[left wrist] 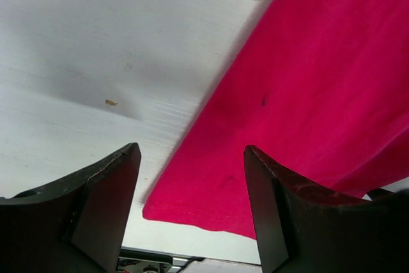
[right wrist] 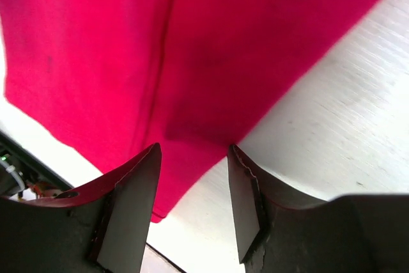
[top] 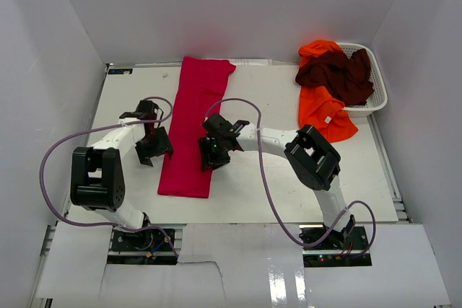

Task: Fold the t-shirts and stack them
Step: Grab the bottom of the folded rectangular tshirt with both arms

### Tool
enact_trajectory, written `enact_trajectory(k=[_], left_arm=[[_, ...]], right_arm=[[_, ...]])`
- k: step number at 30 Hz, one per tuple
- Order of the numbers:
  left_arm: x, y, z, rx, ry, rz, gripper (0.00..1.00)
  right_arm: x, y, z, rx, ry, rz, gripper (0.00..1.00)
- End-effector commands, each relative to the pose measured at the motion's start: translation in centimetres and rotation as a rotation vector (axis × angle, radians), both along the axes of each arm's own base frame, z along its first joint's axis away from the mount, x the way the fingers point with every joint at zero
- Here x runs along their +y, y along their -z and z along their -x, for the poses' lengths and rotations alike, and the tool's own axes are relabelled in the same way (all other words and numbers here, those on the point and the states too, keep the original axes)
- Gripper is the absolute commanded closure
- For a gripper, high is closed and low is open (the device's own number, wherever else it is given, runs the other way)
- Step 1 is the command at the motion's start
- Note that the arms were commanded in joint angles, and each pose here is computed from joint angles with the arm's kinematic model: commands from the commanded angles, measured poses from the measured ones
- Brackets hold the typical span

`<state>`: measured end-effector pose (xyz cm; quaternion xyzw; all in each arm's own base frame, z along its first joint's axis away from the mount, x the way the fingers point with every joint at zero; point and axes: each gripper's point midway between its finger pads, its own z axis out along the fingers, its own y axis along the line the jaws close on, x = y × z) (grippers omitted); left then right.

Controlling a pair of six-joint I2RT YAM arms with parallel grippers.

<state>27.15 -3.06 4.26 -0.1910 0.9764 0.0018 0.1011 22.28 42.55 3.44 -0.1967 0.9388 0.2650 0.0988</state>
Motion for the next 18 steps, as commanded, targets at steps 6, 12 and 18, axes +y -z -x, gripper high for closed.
enact_trajectory(k=[6,12,18], left_arm=[[-2.0,-0.5,-0.7,-0.065,0.051,-0.002,0.23],[-2.4,0.8,0.1,-0.027,0.056,-0.015,0.35],[-2.4,1.2,0.5,-0.022,0.067,-0.021,0.42]], right_arm=[[-1.8,1.1,0.5,-0.010,0.035,0.107,0.49],[-1.6,2.0,1.1,0.007,0.026,0.119,0.57],[-1.2,2.4,1.1,0.003,0.021,0.129,0.60]])
